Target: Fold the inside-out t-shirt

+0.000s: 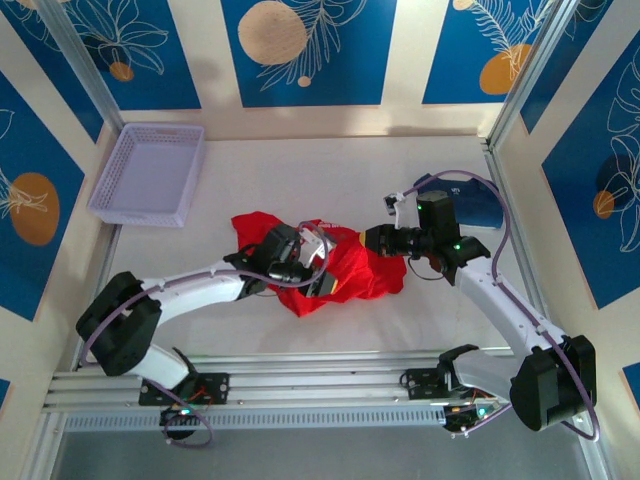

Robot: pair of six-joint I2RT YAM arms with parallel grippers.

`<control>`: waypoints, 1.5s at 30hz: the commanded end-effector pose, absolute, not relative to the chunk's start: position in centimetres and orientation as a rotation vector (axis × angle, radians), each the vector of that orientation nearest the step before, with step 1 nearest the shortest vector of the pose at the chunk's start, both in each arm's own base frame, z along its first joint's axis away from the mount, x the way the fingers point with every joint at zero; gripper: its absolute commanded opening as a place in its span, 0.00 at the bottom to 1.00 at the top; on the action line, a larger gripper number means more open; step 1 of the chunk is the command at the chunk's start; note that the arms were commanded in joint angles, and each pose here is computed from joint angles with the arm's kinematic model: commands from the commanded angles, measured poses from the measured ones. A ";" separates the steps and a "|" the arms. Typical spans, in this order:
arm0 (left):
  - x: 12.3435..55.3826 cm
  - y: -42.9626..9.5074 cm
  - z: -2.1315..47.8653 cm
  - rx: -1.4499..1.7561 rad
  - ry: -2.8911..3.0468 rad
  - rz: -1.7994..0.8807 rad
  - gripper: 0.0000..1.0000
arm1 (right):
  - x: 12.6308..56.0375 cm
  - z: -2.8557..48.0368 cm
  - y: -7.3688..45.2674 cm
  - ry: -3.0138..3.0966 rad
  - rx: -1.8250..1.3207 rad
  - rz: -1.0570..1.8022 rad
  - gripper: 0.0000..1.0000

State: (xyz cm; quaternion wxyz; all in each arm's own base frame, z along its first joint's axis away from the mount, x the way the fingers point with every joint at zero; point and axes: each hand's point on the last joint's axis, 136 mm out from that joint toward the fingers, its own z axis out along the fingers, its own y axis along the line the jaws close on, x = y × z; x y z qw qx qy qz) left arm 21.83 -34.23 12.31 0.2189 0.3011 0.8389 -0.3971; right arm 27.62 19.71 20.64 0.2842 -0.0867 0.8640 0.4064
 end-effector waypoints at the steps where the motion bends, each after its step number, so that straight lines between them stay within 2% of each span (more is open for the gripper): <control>1: 21.6 -34.8 13.2 0.869 2.298 -1.137 0.30 | 27.8 22.4 19.9 2.265 -0.257 1.090 0.00; 3: 21.5 -34.5 13.0 0.877 2.309 -1.122 0.30 | 27.9 22.6 19.8 2.260 -0.259 1.089 0.00; 9: 21.4 -34.5 12.3 0.895 2.330 -1.106 0.40 | 28.1 23.0 20.1 2.248 -0.264 1.102 0.00; 14: 21.2 -34.6 11.9 0.911 2.341 -1.108 0.41 | 28.1 23.0 20.0 2.250 -0.262 1.096 0.00; 22: 21.8 -34.2 12.7 0.894 2.320 -1.054 0.28 | 28.1 22.7 20.0 2.256 -0.264 1.094 0.00; 28: 22.2 -33.2 14.1 0.895 2.291 -0.985 0.11 | 28.2 22.8 20.1 2.250 -0.265 1.099 0.00; 32: 22.9 -31.0 16.7 0.864 2.234 -0.883 0.01 | 28.8 23.0 20.9 2.246 -0.278 1.068 0.00; 34: 23.7 -29.3 18.4 0.808 2.201 -0.805 0.00 | 29.3 23.1 22.2 2.247 -0.310 1.048 0.01; 39: 27.1 -22.5 22.1 0.533 2.177 -0.532 0.00 | 29.5 24.3 25.7 2.261 -0.453 1.012 0.30; 43: 29.1 -17.4 24.4 0.335 2.152 -0.344 0.00 | 29.3 23.9 22.7 2.288 -0.409 0.845 0.54; 45: 29.7 -16.0 25.2 0.274 2.137 -0.314 0.00 | 29.1 22.5 20.7 2.328 -0.344 0.776 0.58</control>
